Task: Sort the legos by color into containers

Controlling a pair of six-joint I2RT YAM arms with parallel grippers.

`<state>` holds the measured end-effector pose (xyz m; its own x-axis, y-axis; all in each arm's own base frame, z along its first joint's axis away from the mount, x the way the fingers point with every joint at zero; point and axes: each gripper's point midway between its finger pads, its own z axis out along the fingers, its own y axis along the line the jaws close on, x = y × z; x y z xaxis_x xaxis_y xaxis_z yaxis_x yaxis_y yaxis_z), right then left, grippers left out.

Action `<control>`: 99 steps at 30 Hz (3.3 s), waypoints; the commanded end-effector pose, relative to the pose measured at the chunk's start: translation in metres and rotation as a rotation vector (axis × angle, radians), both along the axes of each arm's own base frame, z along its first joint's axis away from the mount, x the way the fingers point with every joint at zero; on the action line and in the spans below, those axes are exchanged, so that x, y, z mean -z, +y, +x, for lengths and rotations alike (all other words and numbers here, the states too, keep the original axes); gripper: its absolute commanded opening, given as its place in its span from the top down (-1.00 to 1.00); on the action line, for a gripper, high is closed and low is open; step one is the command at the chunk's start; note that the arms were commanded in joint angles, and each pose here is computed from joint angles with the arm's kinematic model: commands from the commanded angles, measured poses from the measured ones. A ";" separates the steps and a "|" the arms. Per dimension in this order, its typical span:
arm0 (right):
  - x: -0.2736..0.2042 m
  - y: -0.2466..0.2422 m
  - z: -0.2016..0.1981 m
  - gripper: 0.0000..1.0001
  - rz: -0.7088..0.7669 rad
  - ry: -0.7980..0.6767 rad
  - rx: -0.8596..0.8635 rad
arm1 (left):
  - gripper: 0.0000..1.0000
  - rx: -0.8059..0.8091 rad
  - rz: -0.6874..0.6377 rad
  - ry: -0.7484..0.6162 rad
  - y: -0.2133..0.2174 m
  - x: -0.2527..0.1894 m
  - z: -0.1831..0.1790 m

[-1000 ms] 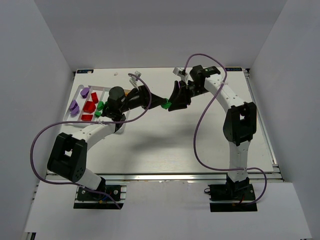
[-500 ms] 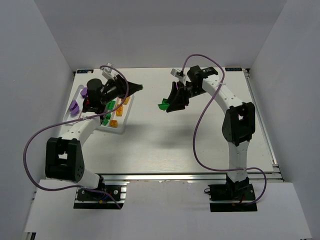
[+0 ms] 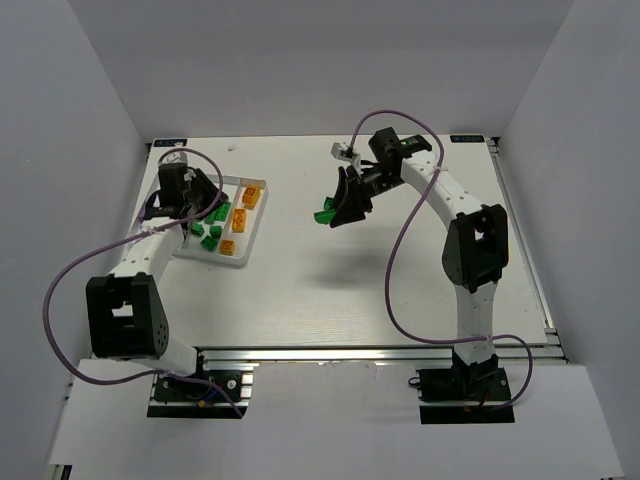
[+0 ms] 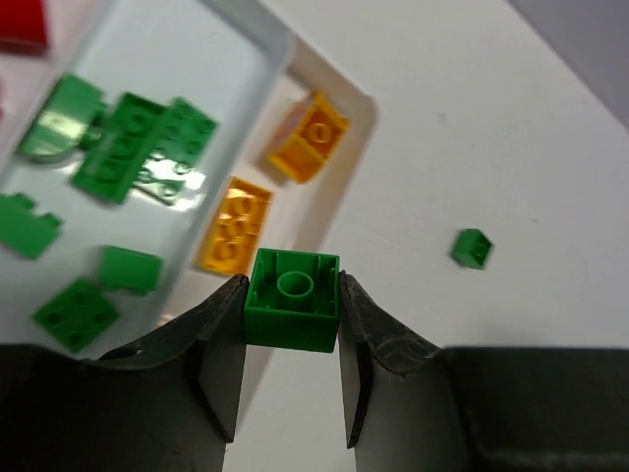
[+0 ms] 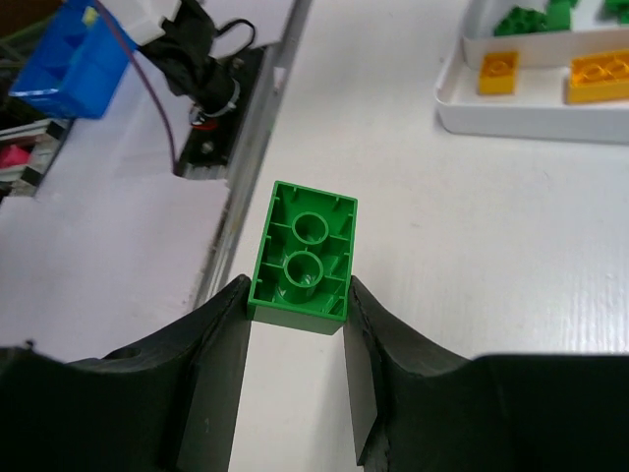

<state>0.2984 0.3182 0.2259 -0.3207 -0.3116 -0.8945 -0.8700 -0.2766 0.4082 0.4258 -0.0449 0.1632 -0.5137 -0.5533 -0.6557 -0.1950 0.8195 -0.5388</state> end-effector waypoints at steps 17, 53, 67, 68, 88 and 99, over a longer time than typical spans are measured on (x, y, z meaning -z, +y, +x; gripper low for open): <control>0.020 -0.001 0.029 1.00 -0.176 -0.141 0.099 | 0.17 -0.163 0.297 0.225 0.069 0.062 0.070; 0.005 0.215 0.043 1.00 0.043 -0.507 0.280 | -0.96 -0.305 0.292 -0.121 0.079 -0.134 -0.093; 0.042 0.315 0.059 1.00 0.156 -0.631 0.558 | -0.96 -0.298 0.238 -0.126 0.070 -0.141 -0.141; 0.047 0.318 0.059 1.00 0.154 -0.642 0.565 | -0.96 -0.295 0.235 -0.137 0.069 -0.146 -0.143; 0.027 0.327 0.073 -0.79 0.293 -0.793 0.584 | -0.96 -0.263 0.153 -0.167 0.054 -0.171 -0.157; -0.021 0.180 0.133 -0.30 -0.020 -0.468 0.641 | -0.96 -0.066 0.023 -0.260 0.014 -0.161 -0.117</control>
<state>0.3928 0.5757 0.1910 0.1202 -0.2288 -0.9660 -0.9504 0.2547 -0.1786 0.2957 -0.0138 0.3241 -0.2746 -0.5488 -0.7896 -0.2040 0.8357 -0.5099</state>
